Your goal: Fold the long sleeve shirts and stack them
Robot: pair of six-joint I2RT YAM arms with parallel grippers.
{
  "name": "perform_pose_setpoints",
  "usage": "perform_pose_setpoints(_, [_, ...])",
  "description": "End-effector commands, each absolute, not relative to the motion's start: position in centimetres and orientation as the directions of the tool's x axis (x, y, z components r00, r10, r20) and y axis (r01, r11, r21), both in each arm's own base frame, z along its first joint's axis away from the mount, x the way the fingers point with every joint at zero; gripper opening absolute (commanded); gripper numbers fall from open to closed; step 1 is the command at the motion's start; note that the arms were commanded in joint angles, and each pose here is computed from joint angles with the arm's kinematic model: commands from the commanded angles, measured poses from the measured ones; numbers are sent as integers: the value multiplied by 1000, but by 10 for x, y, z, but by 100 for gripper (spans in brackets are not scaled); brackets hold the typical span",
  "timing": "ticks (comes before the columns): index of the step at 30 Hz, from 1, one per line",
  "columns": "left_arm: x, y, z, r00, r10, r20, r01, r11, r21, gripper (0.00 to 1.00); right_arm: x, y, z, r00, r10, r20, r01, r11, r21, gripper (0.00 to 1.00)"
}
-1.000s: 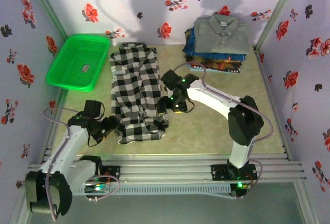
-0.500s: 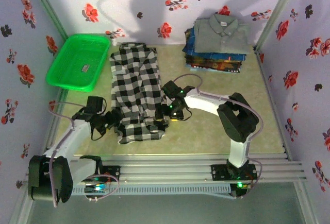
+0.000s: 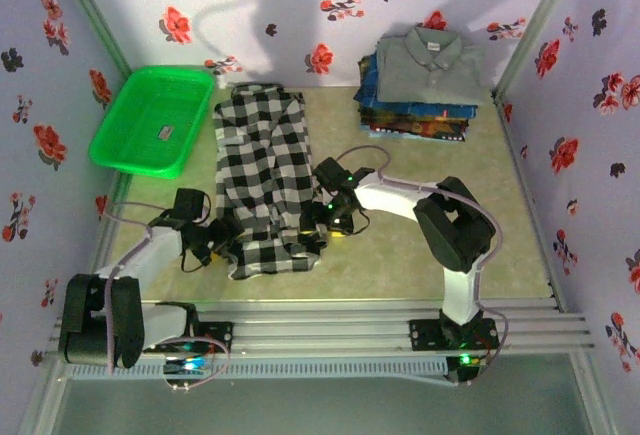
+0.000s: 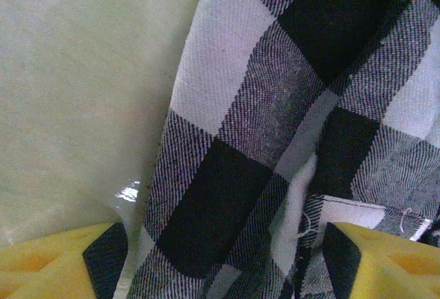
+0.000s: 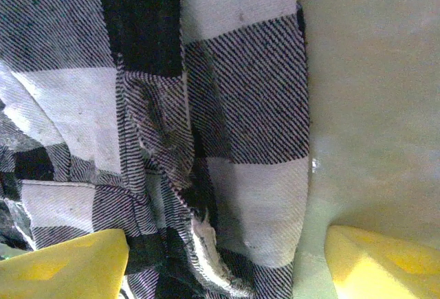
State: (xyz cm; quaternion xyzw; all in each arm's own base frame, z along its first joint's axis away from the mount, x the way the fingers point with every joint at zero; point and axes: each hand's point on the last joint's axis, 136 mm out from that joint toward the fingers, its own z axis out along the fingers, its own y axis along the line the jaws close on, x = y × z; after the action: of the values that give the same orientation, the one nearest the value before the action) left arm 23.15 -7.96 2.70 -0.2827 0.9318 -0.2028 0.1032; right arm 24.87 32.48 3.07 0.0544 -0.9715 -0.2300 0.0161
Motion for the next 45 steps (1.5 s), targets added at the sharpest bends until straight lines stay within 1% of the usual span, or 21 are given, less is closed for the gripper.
perform_pose_setpoints(1, [234, -87, 19, -821, -569, -54, -481, 739, -471, 77, 243, 331, 14, -993, -99, 63, -59, 887, 459, 76])
perform_pose_setpoints(4, [237, -90, 18, -831, -555, -44, -471, 742, -478, 74, 242, 335, 7, -993, -81, 87, -32, 886, 462, 72])
perform_pose_setpoints(7, [244, -96, 19, -842, -538, -33, -455, 742, -492, 69, 246, 346, 4, -993, -57, 106, 2, 873, 488, 68])
perform_pose_setpoints(11, [252, -103, 19, -857, -515, -11, -443, 749, -493, 61, 251, 362, 3, -991, -62, 117, 4, 867, 499, 59])
perform_pose_setpoints(14, [251, -109, 12, -875, -484, 31, -441, 768, -464, 56, 249, 373, -1, -986, -80, 149, 2, 875, 484, 50])
perform_pose_setpoints(16, [246, -110, 2, -877, -475, 74, -458, 778, -431, 50, 248, 373, -8, -982, -74, 175, 15, 889, 457, 37])
perform_pose_setpoints(17, [246, -111, -2, -877, -473, 84, -460, 779, -426, 47, 249, 373, -8, -982, -64, 177, 24, 890, 455, 32])
perform_pose_setpoints(19, [247, -112, -6, -881, -463, 98, -459, 785, -416, 35, 250, 375, -6, -983, -53, 176, 35, 886, 462, 17])
perform_pose_setpoints(20, [249, -113, -4, -884, -457, 96, -453, 788, -417, 28, 250, 376, -3, -983, -52, 175, 35, 885, 464, 11])
perform_pose_setpoints(21, [252, -114, 1, -887, -453, 85, -444, 790, -423, 22, 251, 376, 2, -984, -55, 169, 31, 884, 467, 5])
perform_pose_setpoints(22, [254, -115, 9, -892, -446, 71, -431, 795, -427, 18, 251, 376, 9, -985, -57, 161, 26, 881, 473, 0])
perform_pose_setpoints(24, [256, -114, 29, -902, -430, 34, -401, 808, -431, 12, 250, 376, 23, -987, -58, 151, 22, 875, 484, 0])
perform_pose_setpoints(25, [255, -112, 37, -906, -423, 19, -389, 814, -431, 11, 250, 375, 30, -988, -58, 146, 21, 873, 487, 0])
perform_pose_setpoints(30, [248, -109, 72, -918, -394, -34, -340, 829, -443, 7, 243, 371, 64, -989, -70, 128, 6, 858, 514, 0])
perform_pose_setpoints(34, [253, -104, 92, -901, -429, -65, -350, 807, -476, 6, 247, 367, 86, -992, -65, 105, 2, 846, 534, 0])
perform_pose_setpoints(38, [272, -106, 110, -891, -448, -79, -345, 779, -524, 5, 268, 368, 112, -997, -39, 68, 8, 814, 581, 0])
perform_pose_setpoints(45, [320, -97, 141, -852, -511, -110, -350, 713, -607, 5, 327, 374, 153, -1000, -6, -3, -7, 755, 656, 0])
